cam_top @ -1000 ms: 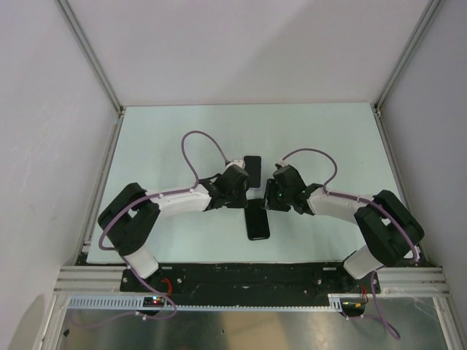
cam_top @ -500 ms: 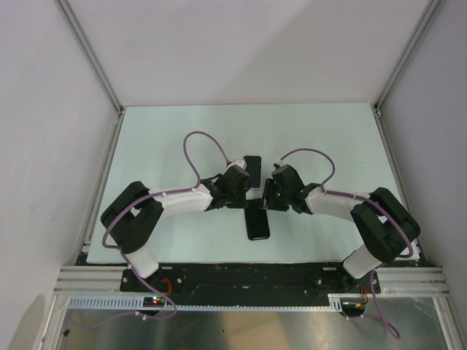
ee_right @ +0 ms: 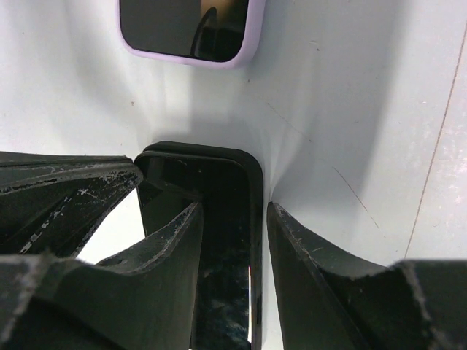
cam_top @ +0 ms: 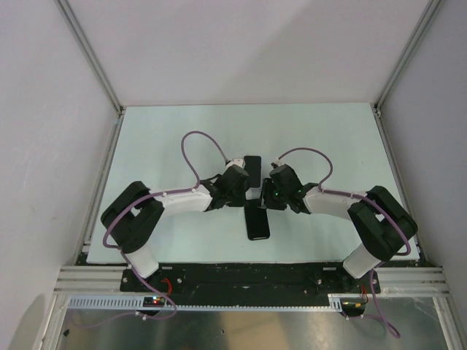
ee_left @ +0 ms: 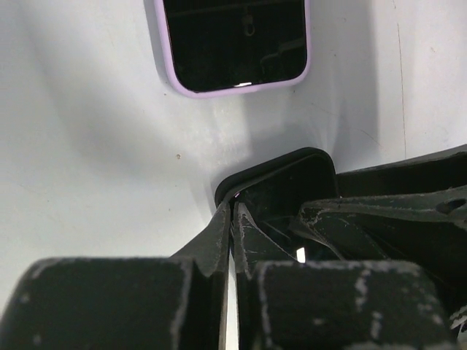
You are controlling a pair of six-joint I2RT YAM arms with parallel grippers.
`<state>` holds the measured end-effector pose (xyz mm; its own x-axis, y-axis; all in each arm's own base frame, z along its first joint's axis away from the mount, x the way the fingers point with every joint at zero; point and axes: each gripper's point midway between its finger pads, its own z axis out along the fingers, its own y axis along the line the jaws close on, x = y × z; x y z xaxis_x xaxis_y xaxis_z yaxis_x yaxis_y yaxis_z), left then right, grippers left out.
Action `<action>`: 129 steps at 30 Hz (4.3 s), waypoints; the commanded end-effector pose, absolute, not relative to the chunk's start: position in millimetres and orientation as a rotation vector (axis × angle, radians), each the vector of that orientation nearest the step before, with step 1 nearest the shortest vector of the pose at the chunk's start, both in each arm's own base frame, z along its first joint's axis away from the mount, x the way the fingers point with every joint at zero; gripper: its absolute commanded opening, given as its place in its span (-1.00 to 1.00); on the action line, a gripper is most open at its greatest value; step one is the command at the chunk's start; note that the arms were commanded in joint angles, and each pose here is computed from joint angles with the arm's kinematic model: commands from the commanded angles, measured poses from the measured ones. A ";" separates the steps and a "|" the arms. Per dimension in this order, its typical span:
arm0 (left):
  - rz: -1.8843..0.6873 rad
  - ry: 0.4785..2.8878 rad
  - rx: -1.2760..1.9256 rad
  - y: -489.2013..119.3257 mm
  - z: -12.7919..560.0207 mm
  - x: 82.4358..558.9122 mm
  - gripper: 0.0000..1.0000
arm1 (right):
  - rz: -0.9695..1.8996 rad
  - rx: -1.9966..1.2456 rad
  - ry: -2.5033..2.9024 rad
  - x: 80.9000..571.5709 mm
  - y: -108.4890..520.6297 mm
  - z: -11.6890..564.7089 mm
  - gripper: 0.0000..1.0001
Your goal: Put the phone into the phone case
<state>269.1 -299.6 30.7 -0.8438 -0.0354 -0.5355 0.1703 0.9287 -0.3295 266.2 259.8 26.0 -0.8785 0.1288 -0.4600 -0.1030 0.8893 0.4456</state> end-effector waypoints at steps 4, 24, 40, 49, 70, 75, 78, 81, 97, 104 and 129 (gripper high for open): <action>-0.300 2.663 0.138 -273.4 -25.4 238.1 -0.96 | 0.580 0.005 2.581 265.2 260.0 17.1 -0.08; -0.444 2.413 0.094 -282.7 74.4 287.3 -0.22 | 0.576 0.005 2.583 265.2 259.4 16.0 -0.09; -0.529 2.499 0.121 -297.1 50.5 253.9 -0.44 | 0.577 -0.003 2.600 262.0 259.9 12.4 -0.09; -0.528 2.533 0.124 -302.2 34.5 253.0 -0.58 | 0.575 -0.004 2.597 262.5 258.5 14.2 -0.10; -0.489 2.613 0.122 -287.3 3.0 234.2 -0.99 | 0.562 -0.007 2.603 262.2 255.6 13.0 -0.10; -0.484 2.630 0.126 -283.9 -2.9 224.6 -0.99 | 0.563 -0.007 2.605 262.3 255.9 12.8 -0.10; -0.475 2.645 0.132 -283.8 -9.2 219.8 -0.99 | 0.563 -0.006 2.607 261.7 256.6 11.8 -0.10; -0.469 2.663 0.129 -283.1 -16.6 214.6 -1.00 | 0.562 -0.009 2.610 260.2 257.1 11.2 -0.10; -0.425 2.728 0.098 -272.1 -50.8 187.2 -0.99 | 0.546 -0.035 2.620 252.8 259.1 10.6 -0.09; -0.393 2.756 0.090 -264.7 -65.6 175.7 -1.00 | 0.517 -0.041 2.615 252.4 258.7 8.7 -0.09; -0.297 2.833 0.081 -246.8 -96.3 154.0 -0.99 | 0.429 -0.147 2.612 242.3 267.4 -1.2 0.30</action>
<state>253.1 -302.0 15.6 -0.7676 -0.1955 -0.6104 0.1012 0.9034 -0.4166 262.7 274.5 27.1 -0.8344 0.0542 -0.5484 -0.1707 0.9208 0.3508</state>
